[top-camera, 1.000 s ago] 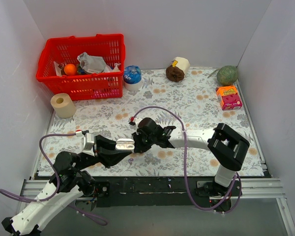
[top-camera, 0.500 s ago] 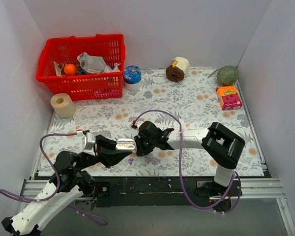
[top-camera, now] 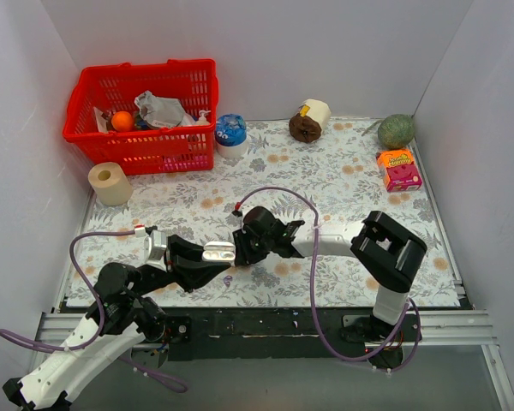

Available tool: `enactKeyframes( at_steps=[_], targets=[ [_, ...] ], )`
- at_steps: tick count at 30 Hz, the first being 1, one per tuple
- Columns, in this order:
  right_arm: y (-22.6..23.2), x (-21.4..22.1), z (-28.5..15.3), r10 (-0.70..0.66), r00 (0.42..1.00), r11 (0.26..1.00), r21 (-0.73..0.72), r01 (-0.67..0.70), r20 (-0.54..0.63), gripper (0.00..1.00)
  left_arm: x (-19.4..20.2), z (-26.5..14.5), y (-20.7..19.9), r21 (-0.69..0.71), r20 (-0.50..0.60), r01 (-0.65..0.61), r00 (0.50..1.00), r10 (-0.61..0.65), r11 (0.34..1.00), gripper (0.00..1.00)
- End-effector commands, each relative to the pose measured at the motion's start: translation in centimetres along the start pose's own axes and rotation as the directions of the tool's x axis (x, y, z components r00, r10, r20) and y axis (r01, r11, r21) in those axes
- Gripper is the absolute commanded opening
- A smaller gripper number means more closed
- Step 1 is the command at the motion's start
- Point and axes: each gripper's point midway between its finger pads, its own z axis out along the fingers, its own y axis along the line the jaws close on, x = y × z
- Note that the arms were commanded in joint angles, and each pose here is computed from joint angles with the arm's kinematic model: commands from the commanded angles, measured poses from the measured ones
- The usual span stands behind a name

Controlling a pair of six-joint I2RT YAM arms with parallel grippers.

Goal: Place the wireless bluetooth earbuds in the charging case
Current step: Pick up the earbud from the center of the board.

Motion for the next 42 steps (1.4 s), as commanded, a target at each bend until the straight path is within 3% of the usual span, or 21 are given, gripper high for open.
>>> enactKeyframes(
  at_steps=[1, 13, 32, 36, 42],
  targets=[
    [-1.6, -0.3, 0.4, 0.025, 1.000, 0.998, 0.058, -0.025, 0.009, 0.42, -1.2, 0.0, -0.2, -0.009, 0.027, -0.010, 1.000, 0.010, 1.000, 0.00],
    [-1.0, -0.5, 1.5, 0.026, 0.999, 0.997, 0.070, -0.023, -0.038, 0.45, -1.1, -0.1, -0.2, -0.010, 0.029, -0.003, 1.000, 0.003, 1.000, 0.00],
    [-2.1, 4.0, 1.3, -0.003, 0.987, 0.986, 0.165, 0.030, -0.160, 0.46, -1.2, -0.1, -0.4, -0.003, 0.026, 0.000, 1.000, 0.000, 1.000, 0.00],
    [-2.7, 4.4, 1.3, -0.001, 0.984, 0.981, 0.190, 0.036, -0.180, 0.40, -1.3, 0.0, -0.5, 0.002, 0.025, 0.004, 1.000, -0.004, 1.000, 0.00],
    [-2.7, 4.6, 0.9, -0.007, 0.983, 0.982, 0.187, 0.042, -0.181, 0.16, -1.4, 0.1, -0.5, 0.004, 0.027, 0.001, 1.000, -0.001, 1.000, 0.00]
  ],
)
